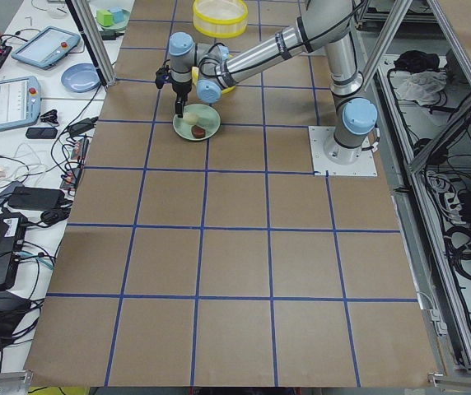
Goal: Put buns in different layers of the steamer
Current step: 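Lift the top steamer tier with the right gripper and set it aside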
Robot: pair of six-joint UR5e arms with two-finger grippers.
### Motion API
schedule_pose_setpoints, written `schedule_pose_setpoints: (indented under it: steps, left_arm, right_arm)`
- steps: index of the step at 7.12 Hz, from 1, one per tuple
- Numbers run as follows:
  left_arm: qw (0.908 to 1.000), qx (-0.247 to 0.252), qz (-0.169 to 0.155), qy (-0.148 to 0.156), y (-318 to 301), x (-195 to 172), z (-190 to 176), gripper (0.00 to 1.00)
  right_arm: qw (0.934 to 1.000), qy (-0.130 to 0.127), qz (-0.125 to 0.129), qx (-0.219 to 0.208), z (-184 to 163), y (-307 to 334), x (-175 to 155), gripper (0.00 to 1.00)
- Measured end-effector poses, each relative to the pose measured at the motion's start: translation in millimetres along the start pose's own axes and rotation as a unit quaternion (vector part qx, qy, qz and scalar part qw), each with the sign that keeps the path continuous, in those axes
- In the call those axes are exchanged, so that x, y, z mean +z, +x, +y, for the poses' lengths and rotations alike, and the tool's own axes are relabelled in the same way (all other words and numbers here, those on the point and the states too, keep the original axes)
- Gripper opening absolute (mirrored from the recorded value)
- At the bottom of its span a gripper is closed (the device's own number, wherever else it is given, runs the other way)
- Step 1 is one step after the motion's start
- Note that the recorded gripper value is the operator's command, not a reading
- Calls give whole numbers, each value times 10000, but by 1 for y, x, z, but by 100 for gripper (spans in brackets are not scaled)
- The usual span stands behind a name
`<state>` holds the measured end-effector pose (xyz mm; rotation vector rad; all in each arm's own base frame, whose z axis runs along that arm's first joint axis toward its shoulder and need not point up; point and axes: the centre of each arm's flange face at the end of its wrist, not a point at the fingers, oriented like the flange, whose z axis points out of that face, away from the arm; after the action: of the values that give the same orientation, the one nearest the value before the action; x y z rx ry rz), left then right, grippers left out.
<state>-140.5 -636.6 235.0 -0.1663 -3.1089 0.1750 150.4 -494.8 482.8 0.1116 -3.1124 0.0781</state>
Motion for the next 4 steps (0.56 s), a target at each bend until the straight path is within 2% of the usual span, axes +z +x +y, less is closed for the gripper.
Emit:
schedule_pose_setpoints:
  steps: [1,4]
  left_arm:
    - [9999,39,14,-92,2,9,5,100]
    - [9995,98,10,-305,2,26,15,100]
  right_arm:
    - [10000,-71,5,1,12,9,-14,0]
    - [9998,-176,25,-83,20,22,-21,0]
